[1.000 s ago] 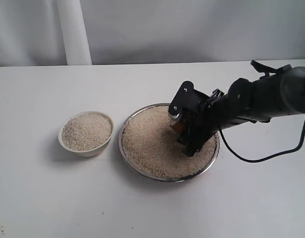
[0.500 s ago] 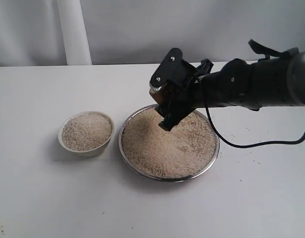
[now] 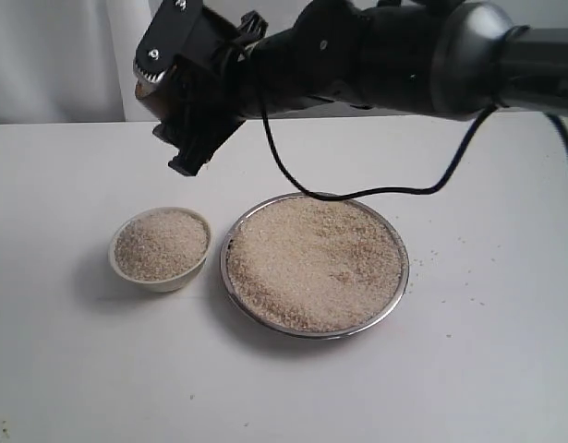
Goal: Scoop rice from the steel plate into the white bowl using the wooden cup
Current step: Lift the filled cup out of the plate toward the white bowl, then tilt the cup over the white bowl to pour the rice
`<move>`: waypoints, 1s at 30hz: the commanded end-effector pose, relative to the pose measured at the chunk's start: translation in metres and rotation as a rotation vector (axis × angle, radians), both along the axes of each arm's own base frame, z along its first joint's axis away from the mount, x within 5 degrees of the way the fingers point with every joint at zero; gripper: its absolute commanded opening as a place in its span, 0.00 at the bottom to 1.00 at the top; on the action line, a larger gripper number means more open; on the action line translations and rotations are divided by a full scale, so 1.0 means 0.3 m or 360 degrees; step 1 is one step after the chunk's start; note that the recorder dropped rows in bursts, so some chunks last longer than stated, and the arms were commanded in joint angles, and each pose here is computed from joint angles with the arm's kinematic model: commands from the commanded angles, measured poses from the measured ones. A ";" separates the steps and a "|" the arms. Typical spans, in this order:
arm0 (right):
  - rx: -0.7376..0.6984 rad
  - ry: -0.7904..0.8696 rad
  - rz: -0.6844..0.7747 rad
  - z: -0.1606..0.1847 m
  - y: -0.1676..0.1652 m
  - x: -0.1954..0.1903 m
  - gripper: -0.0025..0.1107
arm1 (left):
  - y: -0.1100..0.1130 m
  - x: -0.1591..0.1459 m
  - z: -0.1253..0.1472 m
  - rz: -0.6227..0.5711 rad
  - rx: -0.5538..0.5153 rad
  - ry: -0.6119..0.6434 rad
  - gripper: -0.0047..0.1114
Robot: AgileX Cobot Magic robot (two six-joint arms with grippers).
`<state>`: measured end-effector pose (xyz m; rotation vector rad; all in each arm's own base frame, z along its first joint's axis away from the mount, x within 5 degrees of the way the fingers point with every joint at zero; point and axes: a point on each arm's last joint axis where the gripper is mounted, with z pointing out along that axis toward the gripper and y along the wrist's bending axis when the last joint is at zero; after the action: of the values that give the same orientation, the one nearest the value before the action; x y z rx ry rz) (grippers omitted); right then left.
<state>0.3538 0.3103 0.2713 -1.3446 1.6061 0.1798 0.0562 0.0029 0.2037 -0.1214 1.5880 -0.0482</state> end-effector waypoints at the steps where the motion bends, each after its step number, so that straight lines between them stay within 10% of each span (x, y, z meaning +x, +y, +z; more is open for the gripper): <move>1: -0.0185 -0.0030 0.0097 -0.080 0.066 0.014 0.02 | -0.001 0.001 -0.001 -0.0008 -0.0015 -0.0001 0.04; 30: -0.1411 -0.0619 0.0222 -0.290 0.191 -0.043 0.02 | -0.001 0.001 -0.001 -0.0008 -0.0015 -0.0001 0.04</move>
<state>0.3411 0.3650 0.1832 -1.9860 1.3307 -0.6788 0.0562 0.0029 0.2037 -0.1214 1.5880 -0.0482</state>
